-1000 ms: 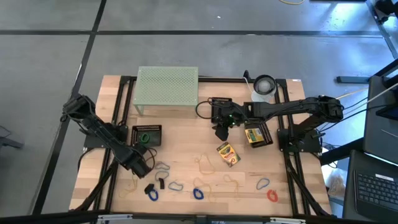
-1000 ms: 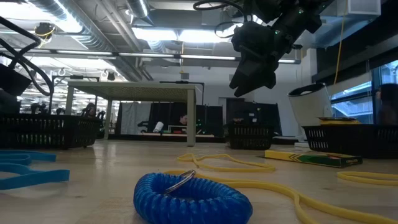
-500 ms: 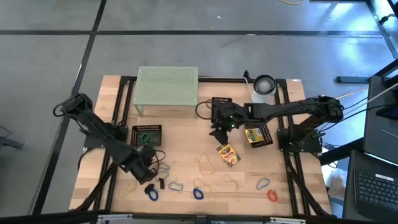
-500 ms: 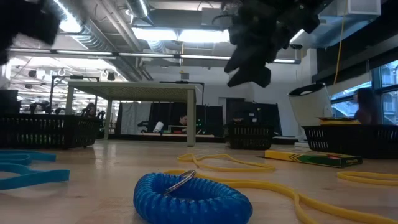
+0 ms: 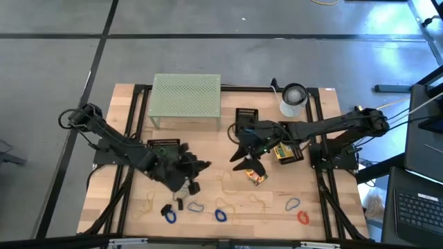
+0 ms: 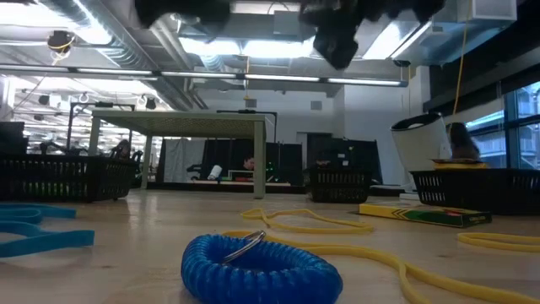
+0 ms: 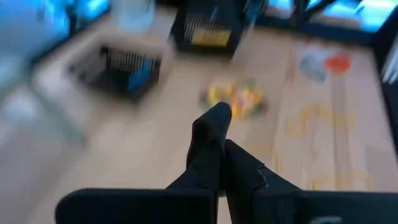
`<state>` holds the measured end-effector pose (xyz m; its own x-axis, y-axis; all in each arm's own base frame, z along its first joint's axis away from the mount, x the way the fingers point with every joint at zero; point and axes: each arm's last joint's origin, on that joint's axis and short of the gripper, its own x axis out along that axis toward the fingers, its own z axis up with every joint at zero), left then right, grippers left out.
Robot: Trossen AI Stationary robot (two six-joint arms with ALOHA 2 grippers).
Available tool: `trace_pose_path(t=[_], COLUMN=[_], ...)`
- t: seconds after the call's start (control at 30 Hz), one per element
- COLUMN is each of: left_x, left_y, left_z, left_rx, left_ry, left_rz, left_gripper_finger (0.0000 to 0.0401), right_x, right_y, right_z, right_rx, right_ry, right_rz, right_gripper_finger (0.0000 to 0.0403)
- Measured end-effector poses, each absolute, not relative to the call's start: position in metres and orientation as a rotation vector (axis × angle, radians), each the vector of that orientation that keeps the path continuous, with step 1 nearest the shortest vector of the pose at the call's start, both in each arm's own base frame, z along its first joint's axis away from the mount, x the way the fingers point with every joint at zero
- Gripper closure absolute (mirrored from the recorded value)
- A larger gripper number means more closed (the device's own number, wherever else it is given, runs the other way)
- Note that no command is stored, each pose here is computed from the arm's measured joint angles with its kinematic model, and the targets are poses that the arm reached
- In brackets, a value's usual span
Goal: Pick & Place Office Desk Supplies
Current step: Put the black rubber band into the top black bin
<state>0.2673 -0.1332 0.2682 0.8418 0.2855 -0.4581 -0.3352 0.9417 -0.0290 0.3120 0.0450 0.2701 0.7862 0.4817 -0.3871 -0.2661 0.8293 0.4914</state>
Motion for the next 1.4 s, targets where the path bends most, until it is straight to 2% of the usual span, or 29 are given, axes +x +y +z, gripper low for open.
trace_pose_path(t=[0.27, 0.53, 0.93, 1.13, 1.4], left_x=[0.292, 0.301, 0.308, 0.317, 0.319], left_y=[-0.121, -0.11, -0.096, -0.1, -0.099], left_z=[0.3, 0.314, 0.318, 0.314, 0.311], left_rx=[0.072, 0.119, 0.118, 0.117, 0.15], left_ry=[0.218, 0.098, 0.056, 0.006, 0.015], left_rz=[0.21, 0.116, -0.001, -0.069, -0.008], left_gripper_finger=[0.0396, 0.0395, 0.0395, 0.0395, 0.0395], right_x=[0.298, 0.299, 0.302, 0.302, 0.302], right_y=[0.064, 0.073, 0.073, 0.071, 0.072], right_z=[0.289, 0.294, 0.304, 0.304, 0.304], right_rx=[0.212, 0.002, -0.021, -0.032, -0.019], right_ry=[0.417, 0.311, 0.197, 0.193, 0.196], right_rz=[0.391, 0.361, 0.36, 0.279, 0.331], right_gripper_finger=[0.0195, 0.0195, 0.0195, 0.0195, 0.0195])
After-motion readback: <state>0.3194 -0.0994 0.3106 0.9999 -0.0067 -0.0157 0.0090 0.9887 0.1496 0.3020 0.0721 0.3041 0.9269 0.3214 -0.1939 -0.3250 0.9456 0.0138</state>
